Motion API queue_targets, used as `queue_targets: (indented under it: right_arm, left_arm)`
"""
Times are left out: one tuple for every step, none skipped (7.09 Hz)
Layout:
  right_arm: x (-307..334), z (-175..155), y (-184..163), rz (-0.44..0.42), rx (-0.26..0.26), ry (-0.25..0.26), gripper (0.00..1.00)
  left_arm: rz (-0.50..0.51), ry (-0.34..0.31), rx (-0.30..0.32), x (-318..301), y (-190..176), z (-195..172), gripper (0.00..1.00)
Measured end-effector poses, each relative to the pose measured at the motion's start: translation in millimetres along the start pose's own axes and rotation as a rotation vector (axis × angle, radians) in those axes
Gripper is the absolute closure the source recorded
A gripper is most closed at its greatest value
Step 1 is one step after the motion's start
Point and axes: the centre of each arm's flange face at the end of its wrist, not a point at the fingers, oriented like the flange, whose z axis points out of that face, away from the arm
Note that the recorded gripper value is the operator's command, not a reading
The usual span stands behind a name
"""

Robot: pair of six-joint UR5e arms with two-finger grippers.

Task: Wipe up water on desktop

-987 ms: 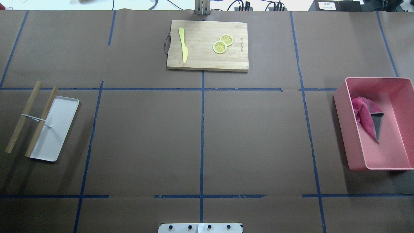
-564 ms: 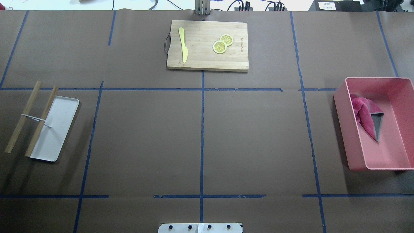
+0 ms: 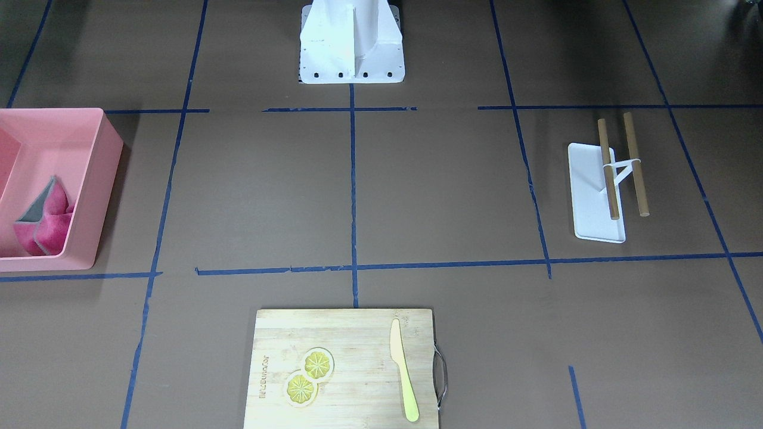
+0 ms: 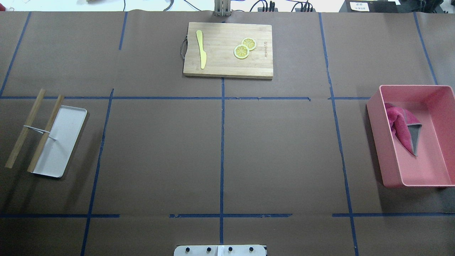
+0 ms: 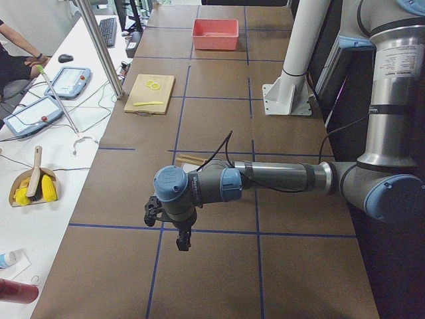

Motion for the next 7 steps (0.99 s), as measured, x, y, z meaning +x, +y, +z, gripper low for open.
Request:
queue_targets:
  right_arm:
    - [3, 2, 1, 0.009, -0.005, 0.0, 0.0]
    - [6, 0, 3, 0.019, -0.004, -0.002, 0.0]
    - [10, -5, 4, 0.032, 0.004, -0.003, 0.0]
    - [13, -9, 4, 0.041, 0.013, -0.003, 0.0]
    - [15, -13, 5, 0.048, 0.022, 0.001, 0.0]
    - [17, -16, 5, 0.054, 0.026, 0.011, 0.0]
    - [19, -17, 5, 0.057, 0.028, 0.023, 0.0]
  left_arm:
    - [-0.008, -0.001, 0.008, 2, 1, 4, 0.0]
    - [-0.015, -0.001, 0.014, 4, 2, 5, 0.0]
    - [-0.018, -0.002, 0.017, 4, 2, 6, 0.0]
    - [-0.019, -0.002, 0.018, 5, 2, 6, 0.0]
    - [-0.018, -0.002, 0.018, 5, 2, 6, 0.0]
    - [-0.017, -0.002, 0.019, 5, 2, 5, 0.0]
    - [-0.015, -0.002, 0.02, 6, 1, 5, 0.0]
